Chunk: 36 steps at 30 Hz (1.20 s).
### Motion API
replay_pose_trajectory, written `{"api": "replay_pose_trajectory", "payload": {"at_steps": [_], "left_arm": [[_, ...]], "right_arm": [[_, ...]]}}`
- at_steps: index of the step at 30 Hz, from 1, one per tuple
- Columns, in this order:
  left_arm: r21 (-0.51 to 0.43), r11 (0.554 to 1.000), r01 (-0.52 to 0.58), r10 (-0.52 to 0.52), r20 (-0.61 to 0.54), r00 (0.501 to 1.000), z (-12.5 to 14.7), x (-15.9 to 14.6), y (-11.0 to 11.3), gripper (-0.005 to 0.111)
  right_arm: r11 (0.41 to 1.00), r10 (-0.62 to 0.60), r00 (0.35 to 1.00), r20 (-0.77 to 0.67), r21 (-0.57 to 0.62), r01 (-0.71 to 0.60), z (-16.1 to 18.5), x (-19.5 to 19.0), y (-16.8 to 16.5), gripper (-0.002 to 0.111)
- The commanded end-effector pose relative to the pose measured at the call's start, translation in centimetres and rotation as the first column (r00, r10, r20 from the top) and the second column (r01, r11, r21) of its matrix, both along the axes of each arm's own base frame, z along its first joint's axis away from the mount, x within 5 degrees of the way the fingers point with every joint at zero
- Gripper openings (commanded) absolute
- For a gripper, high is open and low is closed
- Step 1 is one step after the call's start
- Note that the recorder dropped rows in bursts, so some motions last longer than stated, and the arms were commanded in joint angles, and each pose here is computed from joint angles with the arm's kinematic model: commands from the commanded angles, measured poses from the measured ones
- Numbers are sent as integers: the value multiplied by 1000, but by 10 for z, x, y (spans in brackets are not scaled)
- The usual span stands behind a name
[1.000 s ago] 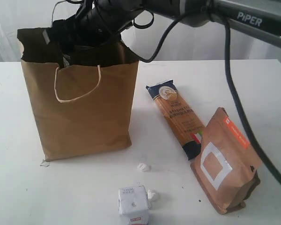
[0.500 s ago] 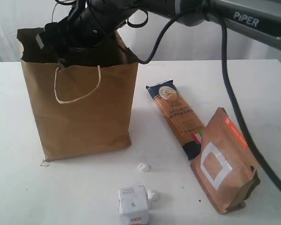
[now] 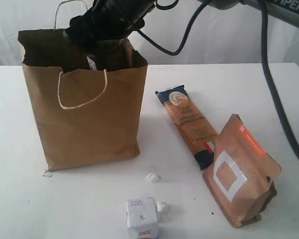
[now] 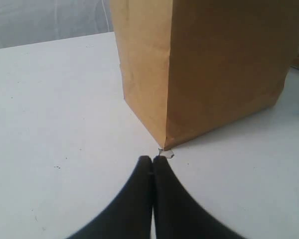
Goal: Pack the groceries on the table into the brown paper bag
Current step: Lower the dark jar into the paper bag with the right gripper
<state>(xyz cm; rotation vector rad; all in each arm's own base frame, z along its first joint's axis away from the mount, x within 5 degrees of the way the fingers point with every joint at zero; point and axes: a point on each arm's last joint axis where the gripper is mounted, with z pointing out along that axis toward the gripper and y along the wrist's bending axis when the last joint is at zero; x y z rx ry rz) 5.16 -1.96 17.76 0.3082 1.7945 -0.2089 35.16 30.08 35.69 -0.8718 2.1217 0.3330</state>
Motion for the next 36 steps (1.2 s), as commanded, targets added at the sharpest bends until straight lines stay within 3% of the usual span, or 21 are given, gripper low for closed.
{"api": "replay_pose_trajectory", "payload": {"at_steps": [1, 7, 14, 17, 27, 36], "left_arm": [[-10, 1000, -6, 6, -4, 1000, -1, 0, 0, 0], [-10, 1000, -6, 6, -4, 1000, -1, 0, 0, 0], [-10, 1000, -6, 6, -4, 1000, -1, 0, 0, 0], [-10, 1000, -6, 6, -4, 1000, -1, 0, 0, 0], [-10, 1000, -6, 6, -4, 1000, -1, 0, 0, 0], [-10, 1000, -6, 6, -4, 1000, -1, 0, 0, 0]], "right_arm": [[999, -12, 999, 39, 35, 11, 15, 0, -6, 11], [999, -24, 999, 36, 36, 23, 14, 4, -9, 15], [999, -23, 999, 23, 35, 22, 13, 3, -9, 51], [999, -22, 1000, 16, 46, 21, 14, 2, -9, 60], [988, 2, 1000, -1, 155, -2, 26, -6, -3, 60], [985, 61, 998, 4, 163, -61, 27, -17, 9, 61]]}}
